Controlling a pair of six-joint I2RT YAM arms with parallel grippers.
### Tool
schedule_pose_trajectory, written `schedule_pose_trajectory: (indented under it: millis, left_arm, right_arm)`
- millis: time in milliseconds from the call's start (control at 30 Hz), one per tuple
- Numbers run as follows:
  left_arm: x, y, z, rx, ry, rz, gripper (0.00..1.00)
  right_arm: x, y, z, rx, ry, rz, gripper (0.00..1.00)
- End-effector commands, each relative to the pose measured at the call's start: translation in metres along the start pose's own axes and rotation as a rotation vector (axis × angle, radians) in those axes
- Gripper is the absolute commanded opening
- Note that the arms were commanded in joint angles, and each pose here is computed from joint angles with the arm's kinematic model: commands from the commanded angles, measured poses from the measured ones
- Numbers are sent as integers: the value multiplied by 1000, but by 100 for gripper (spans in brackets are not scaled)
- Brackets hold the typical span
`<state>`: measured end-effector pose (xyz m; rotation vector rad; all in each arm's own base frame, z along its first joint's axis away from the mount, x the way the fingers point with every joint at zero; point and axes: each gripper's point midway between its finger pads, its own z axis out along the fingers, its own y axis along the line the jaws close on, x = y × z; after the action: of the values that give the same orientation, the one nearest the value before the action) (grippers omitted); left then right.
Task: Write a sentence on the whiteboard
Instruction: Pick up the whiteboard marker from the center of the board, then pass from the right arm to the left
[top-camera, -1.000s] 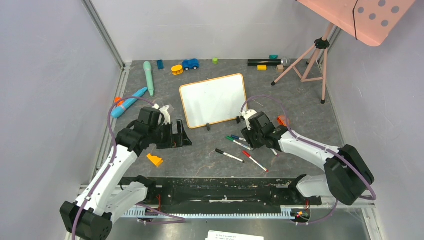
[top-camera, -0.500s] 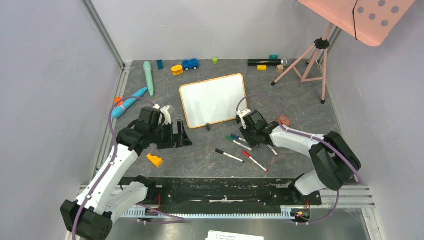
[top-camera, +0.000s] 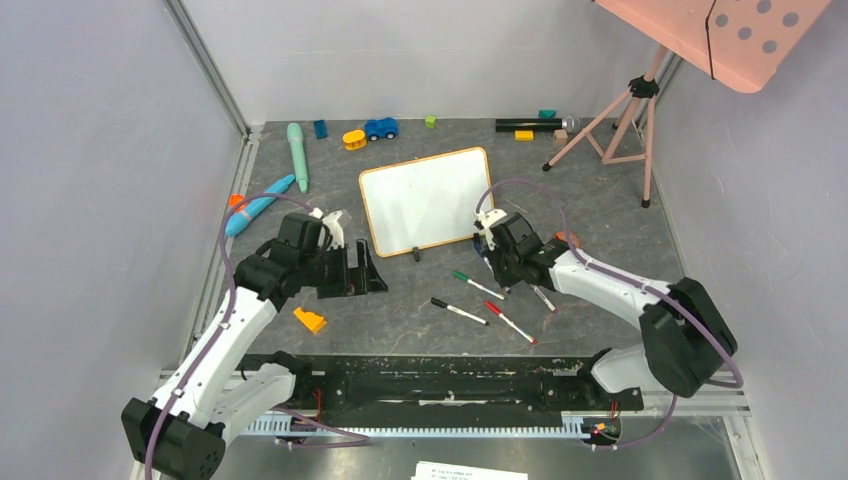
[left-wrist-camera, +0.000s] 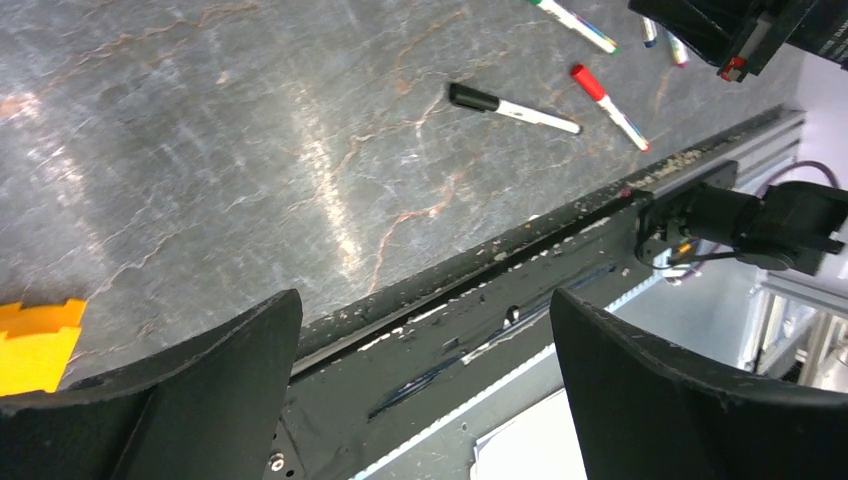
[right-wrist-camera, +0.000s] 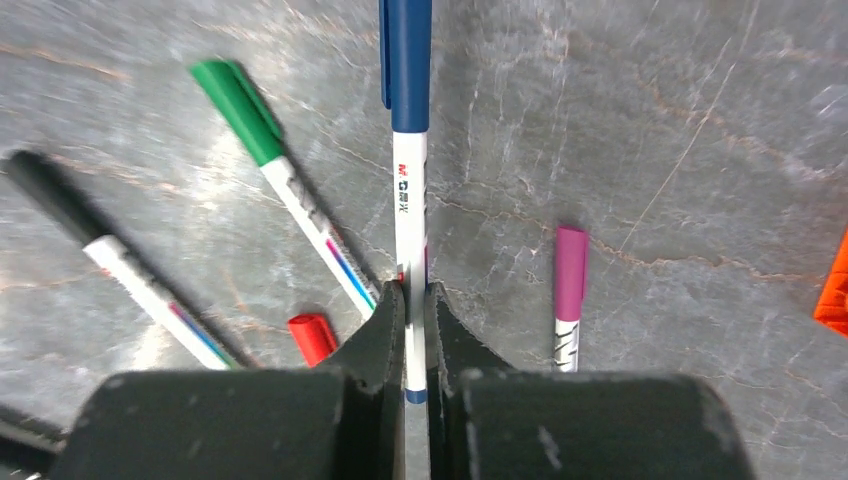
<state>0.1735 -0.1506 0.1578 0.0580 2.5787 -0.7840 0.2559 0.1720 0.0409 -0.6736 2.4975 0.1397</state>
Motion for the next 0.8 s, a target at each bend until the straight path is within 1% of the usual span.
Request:
schedule_pose_trajectory:
  millis: [0,233,333,400,467,533,700,767]
  left_arm:
    - [-18,-35,-2,164,-41,21,100]
    - [-43,-84,-13,406,-110,-98,100]
    - [-61,-103,-20,519,-183,-129,100]
    - [-73,-110,-23,565,-235,-149,100]
    - [-84,-113,-22,574,-269,-176,100]
    - [-93,-114,-18,576,-273,-199,100]
    - [-112,-122,-6,584,-225,-274,99]
    - [-119,-127,-8,601,-228,-285,98]
  right_arm:
    - [-47,12,-41,-81,-146,31,0]
    - [-66,46,-84,-284,-222,118,0]
    - [-73,58,-98,-360,-253,158,0]
    - [-79,63,-107,-394,-279,166,0]
    - [-86,67,-115,-423,-296,159,0]
    - [-93,73,-122,-463,-313,147,0]
    - [-107,97,-141,-623,-352,137,0]
    - [-113,108,-151,-700,-370,132,0]
